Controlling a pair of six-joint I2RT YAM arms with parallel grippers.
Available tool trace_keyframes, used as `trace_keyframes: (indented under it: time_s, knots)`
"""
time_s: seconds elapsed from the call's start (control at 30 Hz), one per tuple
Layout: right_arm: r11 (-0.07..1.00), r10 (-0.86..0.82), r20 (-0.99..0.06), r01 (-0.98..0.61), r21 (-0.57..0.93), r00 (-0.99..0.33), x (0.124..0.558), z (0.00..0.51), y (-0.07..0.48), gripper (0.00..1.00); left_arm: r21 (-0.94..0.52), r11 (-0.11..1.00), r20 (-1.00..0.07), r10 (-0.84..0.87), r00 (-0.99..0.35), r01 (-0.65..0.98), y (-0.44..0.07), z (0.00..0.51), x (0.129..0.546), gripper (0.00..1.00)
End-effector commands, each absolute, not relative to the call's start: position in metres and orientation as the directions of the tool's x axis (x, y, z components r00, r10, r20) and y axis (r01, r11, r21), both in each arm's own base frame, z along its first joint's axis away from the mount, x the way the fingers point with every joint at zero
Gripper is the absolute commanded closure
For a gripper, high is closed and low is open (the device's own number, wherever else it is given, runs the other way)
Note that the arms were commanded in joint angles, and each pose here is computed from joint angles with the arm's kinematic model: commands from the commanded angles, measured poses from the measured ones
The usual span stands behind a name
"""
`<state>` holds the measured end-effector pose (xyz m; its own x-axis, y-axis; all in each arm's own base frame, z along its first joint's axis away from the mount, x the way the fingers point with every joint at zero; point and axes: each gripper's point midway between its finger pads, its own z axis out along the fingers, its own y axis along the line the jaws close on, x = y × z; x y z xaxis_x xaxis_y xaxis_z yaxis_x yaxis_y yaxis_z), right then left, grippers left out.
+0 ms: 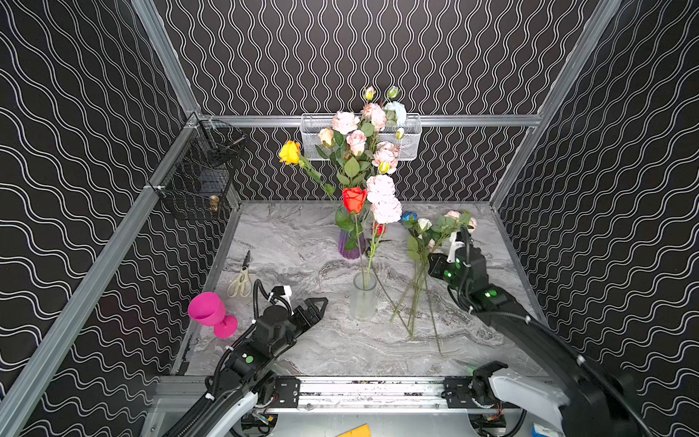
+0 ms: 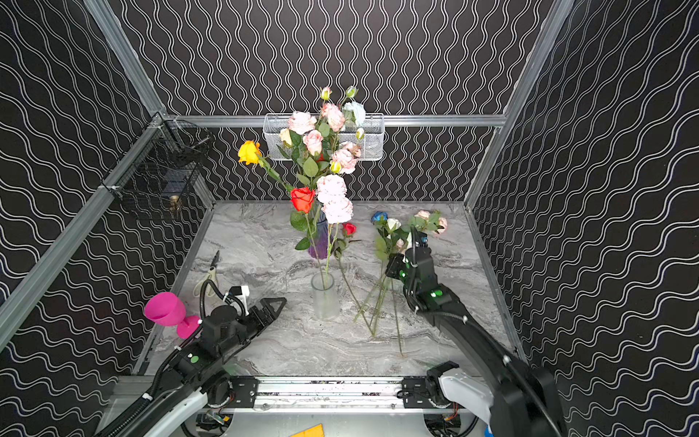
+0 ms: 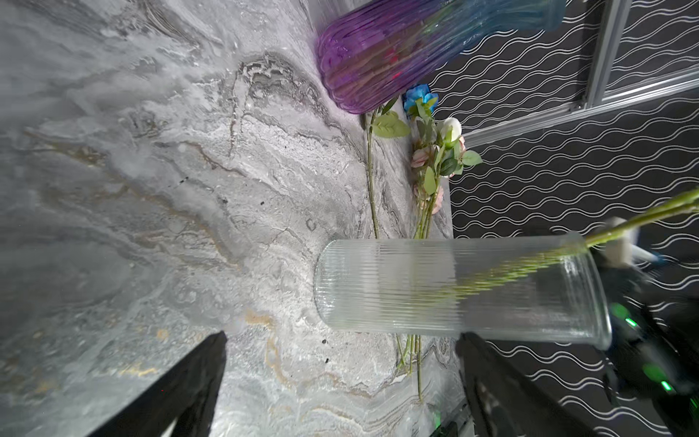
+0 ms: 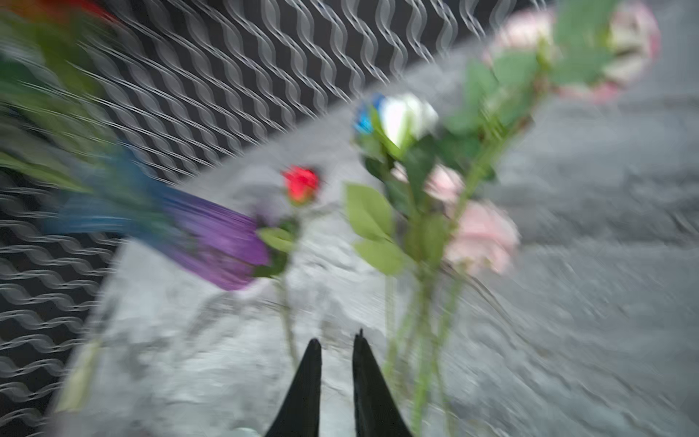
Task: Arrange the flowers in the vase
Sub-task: 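Open the right gripper and move it back down to the loose roses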
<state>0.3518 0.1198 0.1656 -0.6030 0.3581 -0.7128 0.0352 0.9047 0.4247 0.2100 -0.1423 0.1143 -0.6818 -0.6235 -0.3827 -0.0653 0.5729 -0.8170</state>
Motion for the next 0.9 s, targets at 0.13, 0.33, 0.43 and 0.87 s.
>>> trace_keyframes:
  time_s: [0.13, 0.33, 0.43, 0.87]
  knots:
    - [0.966, 0.219, -0.594, 0.085, 0.245, -0.774, 0.366, 0.096, 0.116, 0.76, -0.803, 0.595, -0.393, -0.575, -0.718, -0.037, -0.152, 0.119, 0.213, 0.02]
    - [0.972, 0.201, -0.533, 0.097, 0.216, -0.822, 0.373, 0.06, 0.119, 0.71, -0.792, 0.611, -0.401, -0.525, -0.75, -0.004, -0.162, 0.12, 0.215, 0.02]
    - [0.97, 0.207, -0.521, 0.105, 0.219, -0.828, 0.376, 0.047, 0.118, 0.71, -0.806, 0.591, -0.398, -0.534, -0.746, 0.007, -0.165, 0.12, 0.218, 0.02]
    - [0.96, 0.221, -0.555, 0.078, 0.269, -0.802, 0.376, 0.067, 0.121, 0.91, -0.826, 0.563, -0.393, -0.553, -0.735, 0.018, -0.166, 0.124, 0.223, 0.02]
